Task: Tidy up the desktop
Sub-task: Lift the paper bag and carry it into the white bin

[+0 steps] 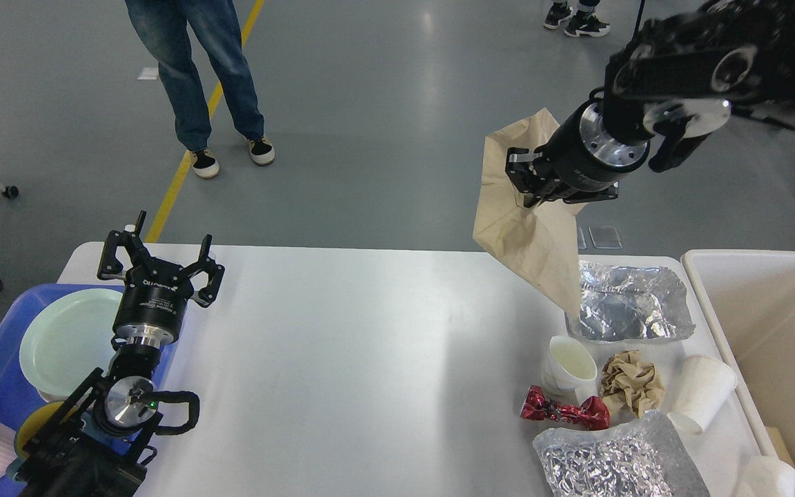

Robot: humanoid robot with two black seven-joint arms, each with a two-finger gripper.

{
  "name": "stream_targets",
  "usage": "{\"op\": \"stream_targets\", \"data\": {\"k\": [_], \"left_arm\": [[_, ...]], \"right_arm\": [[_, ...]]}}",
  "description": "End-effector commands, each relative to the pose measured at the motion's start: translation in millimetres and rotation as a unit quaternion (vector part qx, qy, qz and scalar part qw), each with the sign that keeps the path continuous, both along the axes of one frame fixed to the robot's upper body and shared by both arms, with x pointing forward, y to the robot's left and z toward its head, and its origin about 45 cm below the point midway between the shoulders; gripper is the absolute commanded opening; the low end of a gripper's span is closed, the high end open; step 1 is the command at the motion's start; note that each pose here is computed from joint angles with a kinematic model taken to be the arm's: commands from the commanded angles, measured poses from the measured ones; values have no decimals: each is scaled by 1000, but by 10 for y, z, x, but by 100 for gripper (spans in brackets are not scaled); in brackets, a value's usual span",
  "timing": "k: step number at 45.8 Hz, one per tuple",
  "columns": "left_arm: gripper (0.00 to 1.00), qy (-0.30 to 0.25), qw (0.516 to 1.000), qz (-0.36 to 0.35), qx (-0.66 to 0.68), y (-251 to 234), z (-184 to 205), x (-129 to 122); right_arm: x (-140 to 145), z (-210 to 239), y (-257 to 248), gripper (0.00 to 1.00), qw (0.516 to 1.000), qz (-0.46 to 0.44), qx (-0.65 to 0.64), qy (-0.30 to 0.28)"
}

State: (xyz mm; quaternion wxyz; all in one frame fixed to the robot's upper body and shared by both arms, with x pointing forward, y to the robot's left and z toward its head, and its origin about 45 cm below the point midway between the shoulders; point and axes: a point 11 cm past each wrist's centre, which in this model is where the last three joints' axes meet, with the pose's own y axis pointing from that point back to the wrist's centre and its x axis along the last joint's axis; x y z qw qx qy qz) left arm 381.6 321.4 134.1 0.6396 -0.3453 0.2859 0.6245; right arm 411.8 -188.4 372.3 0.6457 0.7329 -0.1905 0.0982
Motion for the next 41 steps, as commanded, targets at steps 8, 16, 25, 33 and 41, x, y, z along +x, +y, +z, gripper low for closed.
{"op": "stream_targets", "data": {"k": [8, 16, 25, 33, 41], "left_arm": [[96, 1, 1000, 1, 0, 3, -7, -5], [96, 0, 1000, 0, 0, -1, 0, 0], [96, 1, 1000, 0, 0, 2, -6, -5], [96, 0, 1000, 1, 0, 2, -5, -5], [96, 1, 1000, 1, 0, 3, -7, -5]], "right_arm": [[-621, 576, -424, 0, 994, 29, -70, 74], [-774, 751, -650, 0, 997, -3, -51, 63], [-770, 713, -836, 0, 996, -28, -61, 63], [-691, 494, -1520, 0, 991, -117, -44, 45], [-690, 115, -2505, 0, 973, -225, -55, 16]]}}
